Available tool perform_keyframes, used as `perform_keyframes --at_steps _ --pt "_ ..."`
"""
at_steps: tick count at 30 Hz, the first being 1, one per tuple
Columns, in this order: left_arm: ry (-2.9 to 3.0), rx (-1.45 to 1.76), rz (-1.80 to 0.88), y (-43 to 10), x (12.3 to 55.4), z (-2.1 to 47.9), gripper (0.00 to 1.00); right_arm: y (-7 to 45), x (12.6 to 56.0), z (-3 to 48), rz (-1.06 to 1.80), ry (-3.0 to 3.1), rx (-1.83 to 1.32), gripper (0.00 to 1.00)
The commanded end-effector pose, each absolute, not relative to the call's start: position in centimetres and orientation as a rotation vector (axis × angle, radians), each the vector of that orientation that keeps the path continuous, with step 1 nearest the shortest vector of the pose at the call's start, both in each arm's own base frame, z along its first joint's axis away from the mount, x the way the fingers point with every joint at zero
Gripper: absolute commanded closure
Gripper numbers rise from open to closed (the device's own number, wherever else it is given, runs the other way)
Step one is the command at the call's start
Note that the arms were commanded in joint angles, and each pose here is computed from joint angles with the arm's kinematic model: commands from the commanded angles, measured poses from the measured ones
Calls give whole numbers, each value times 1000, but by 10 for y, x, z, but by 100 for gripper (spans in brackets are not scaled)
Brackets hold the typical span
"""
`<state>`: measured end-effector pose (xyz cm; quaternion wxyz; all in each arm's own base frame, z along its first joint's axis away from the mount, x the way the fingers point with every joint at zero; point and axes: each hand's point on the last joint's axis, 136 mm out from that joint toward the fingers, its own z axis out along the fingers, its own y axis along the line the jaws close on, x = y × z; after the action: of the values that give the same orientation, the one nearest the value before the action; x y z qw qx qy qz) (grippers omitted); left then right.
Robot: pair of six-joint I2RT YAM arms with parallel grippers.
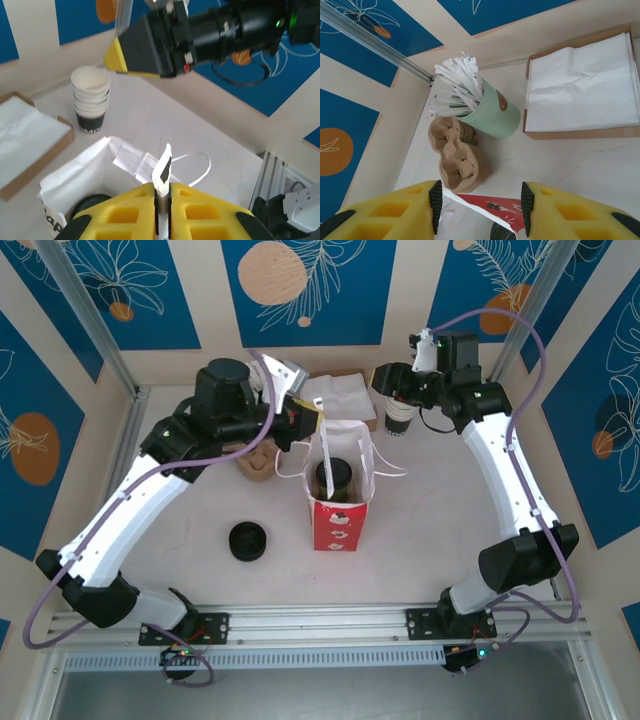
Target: Pack the takeout coffee
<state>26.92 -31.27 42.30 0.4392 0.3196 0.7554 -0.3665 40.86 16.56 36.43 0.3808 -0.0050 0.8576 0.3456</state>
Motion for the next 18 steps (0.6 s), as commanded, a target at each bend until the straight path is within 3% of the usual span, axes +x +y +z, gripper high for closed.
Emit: perform_keyframes --at_steps 1,9,18 --pt "1913 811 -959 -318 261 404 88 170 414 363 885 2186 -38 52" --pt "2036 788 -1003 -313 247 350 85 173 418 358 892 2198 -41 52" --pt "2116 673 -837 -288 257 342 45 180 420 350 896 2224 -45 52"
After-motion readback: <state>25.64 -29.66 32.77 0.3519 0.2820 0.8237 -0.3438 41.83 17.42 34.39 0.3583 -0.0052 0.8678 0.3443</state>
